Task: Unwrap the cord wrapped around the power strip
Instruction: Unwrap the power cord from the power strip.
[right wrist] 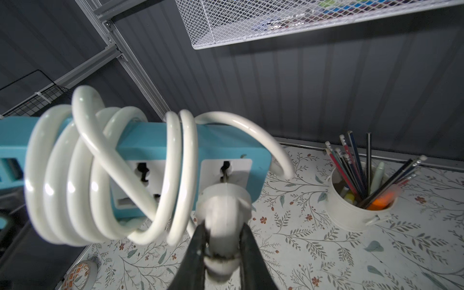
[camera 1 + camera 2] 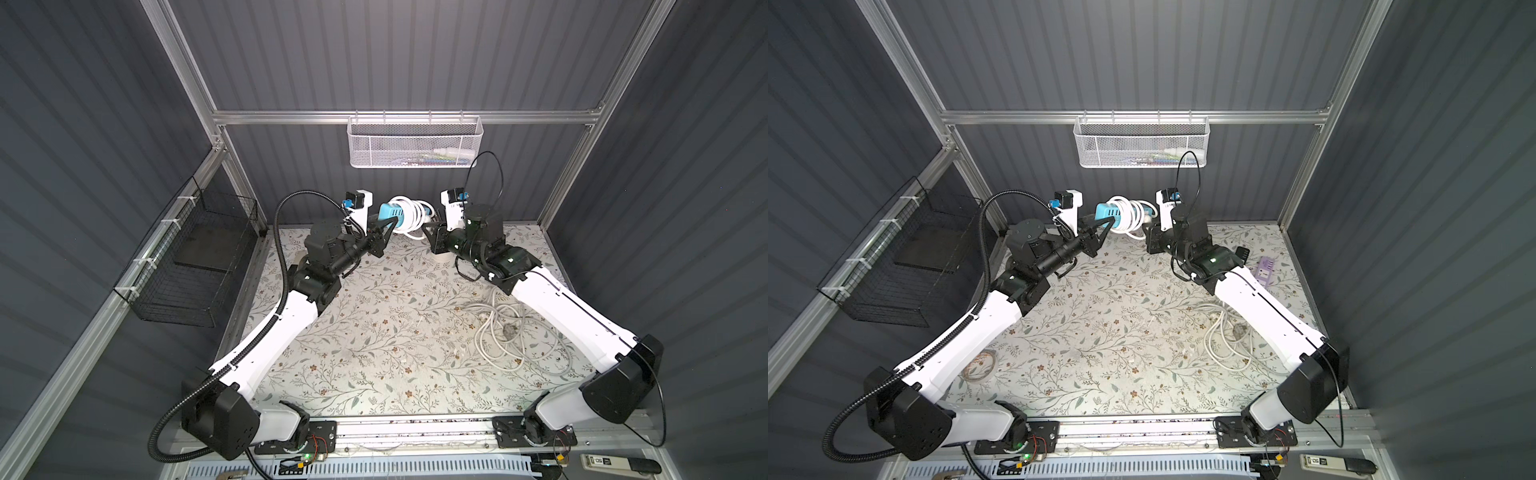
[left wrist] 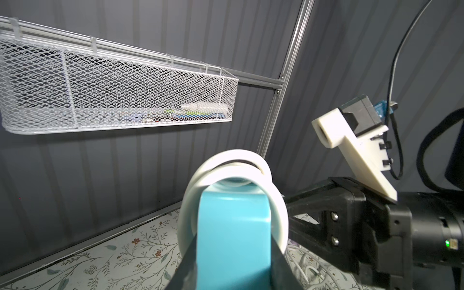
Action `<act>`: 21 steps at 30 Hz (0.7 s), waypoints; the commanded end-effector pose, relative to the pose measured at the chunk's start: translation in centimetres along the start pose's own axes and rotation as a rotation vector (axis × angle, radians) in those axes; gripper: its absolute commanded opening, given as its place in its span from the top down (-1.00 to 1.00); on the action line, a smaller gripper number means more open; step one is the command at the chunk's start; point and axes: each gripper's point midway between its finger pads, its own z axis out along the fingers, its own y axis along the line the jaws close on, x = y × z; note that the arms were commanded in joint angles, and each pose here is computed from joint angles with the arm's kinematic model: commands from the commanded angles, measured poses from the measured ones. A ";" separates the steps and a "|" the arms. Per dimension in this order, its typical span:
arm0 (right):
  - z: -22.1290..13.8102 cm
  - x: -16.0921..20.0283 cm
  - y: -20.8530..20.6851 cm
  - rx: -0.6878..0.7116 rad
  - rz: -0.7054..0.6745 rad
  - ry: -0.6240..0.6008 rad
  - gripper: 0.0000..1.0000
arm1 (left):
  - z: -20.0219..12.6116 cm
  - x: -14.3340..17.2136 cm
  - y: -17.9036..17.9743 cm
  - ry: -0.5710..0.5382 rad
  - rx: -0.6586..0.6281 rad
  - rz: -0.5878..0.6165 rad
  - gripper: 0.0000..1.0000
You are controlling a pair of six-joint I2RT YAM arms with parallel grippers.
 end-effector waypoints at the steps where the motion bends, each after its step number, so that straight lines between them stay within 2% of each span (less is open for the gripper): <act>1: -1.7 -0.7 6.9 -0.222 -0.061 -0.003 1.00 | 0.5 -1.7 0.9 -0.075 -0.046 0.057 1.00; 7: -2.4 -1.0 7.1 -0.247 -0.052 -0.011 1.00 | 0.4 -1.7 1.0 -0.075 -0.051 0.066 1.00; 12: -3.4 -1.8 4.5 -0.302 0.045 -0.023 1.00 | -0.3 -2.5 1.0 -0.089 -0.068 0.082 1.00; 21: -3.3 -0.5 1.3 -0.242 0.067 -0.001 1.00 | -0.9 -3.4 0.9 -0.109 -0.079 0.094 1.00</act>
